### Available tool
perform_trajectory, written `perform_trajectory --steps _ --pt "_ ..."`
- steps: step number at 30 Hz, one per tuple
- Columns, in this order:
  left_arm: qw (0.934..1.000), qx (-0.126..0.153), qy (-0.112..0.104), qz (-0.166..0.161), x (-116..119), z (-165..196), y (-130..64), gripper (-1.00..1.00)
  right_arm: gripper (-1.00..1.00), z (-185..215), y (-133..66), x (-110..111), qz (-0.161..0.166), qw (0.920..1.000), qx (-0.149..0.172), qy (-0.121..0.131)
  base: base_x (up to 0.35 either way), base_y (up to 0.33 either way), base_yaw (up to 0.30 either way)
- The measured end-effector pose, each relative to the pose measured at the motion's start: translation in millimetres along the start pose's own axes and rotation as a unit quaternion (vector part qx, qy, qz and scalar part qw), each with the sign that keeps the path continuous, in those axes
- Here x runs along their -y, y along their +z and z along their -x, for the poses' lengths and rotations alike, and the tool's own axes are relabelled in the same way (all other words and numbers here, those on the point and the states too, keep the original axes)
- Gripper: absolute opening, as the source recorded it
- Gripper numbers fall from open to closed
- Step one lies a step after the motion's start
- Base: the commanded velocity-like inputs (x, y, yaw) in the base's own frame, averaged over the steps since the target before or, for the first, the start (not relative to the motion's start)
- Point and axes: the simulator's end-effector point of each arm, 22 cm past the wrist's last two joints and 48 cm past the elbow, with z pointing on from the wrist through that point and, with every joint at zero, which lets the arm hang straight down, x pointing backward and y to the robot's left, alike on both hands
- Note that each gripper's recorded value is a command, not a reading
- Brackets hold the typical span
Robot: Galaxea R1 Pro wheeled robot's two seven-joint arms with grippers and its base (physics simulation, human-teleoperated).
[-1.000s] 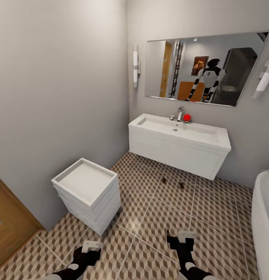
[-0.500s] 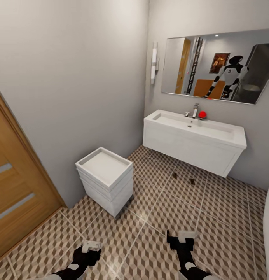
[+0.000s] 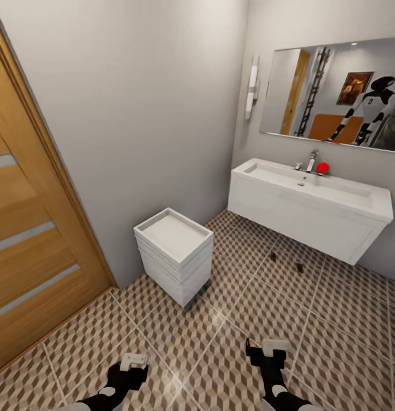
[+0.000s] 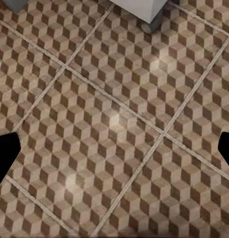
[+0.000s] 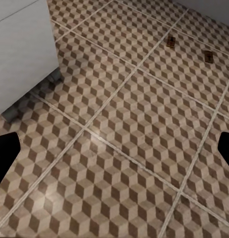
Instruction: Take the four mousetraps from the cabinet in the bathroom and place them on the bathroom floor. Make sure all four end up on the same floor surface, and ensure that at least two of them are either under or directly next to the same bathroom sink.
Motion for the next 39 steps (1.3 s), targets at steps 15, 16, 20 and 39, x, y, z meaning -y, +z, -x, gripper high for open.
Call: perform_trajectory --steps 15,16,20,39 --pt "1.0000 -0.008 0.000 -0.001 1 -9 2.4 1.00 1.00 -9 0.8 0 -0.001 1.0000 -0.008 -0.001 -0.001 0.000 0.215" --pt "1.0000 -0.009 0.000 -0.001 1 -9 2.6 1.00 1.00 -10 0.9 0 0.000 1.0000 -0.009 -0.001 0.000 0.000 0.215" --pt "0.9999 -0.011 0.000 -0.001 1 -11 3.2 1.00 1.00 -12 1.0 0 0.000 0.9999 -0.011 -0.002 0.000 0.000 0.215" --pt "0.9998 -0.021 0.000 -0.002 2 -22 5.8 1.00 1.00 -23 1.7 0 0.000 0.9998 -0.021 -0.003 0.000 0.000 0.227"
